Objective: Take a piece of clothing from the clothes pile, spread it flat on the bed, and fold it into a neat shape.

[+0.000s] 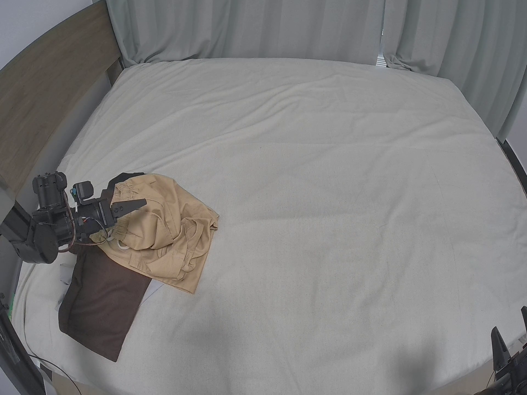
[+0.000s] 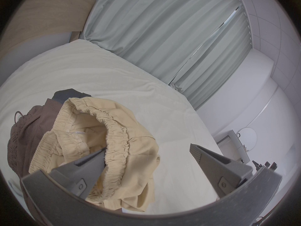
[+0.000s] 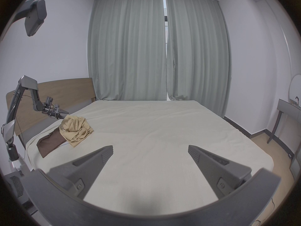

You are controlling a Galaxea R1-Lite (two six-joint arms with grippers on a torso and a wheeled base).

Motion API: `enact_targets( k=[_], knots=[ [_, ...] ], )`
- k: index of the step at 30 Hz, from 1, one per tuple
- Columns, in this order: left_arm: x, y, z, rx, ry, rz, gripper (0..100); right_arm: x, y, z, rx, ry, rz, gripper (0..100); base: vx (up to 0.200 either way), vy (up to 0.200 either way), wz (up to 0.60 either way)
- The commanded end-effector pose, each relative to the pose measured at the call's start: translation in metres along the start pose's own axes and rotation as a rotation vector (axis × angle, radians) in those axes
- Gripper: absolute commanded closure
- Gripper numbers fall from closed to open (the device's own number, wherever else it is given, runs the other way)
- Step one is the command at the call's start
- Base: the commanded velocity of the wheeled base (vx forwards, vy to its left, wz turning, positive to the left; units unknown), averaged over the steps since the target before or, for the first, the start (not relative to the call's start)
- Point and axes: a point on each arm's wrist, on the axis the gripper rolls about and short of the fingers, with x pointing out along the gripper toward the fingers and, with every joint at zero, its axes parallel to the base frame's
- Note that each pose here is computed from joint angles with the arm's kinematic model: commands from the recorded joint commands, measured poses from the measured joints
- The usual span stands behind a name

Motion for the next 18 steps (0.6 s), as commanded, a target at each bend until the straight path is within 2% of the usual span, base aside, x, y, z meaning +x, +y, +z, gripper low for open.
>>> enact_targets(
  k=[1,7,18],
  knots=[
    [0.004,-0.004,-0.001,0.006,0.005,-0.013,0,0.000,0.000,-0.005,0.000,0.000,0.001,0,0.000,0.000,0.00],
    [0.008,-0.007,-0.002,0.006,0.014,-0.024,0,0.000,0.000,-0.005,0.000,0.000,0.001,0,0.000,0.000,0.00],
    [0.016,0.003,-0.006,0.005,0.015,-0.022,0,0.000,0.000,-0.005,0.000,-0.002,0.001,0,0.000,0.000,0.00]
  ],
)
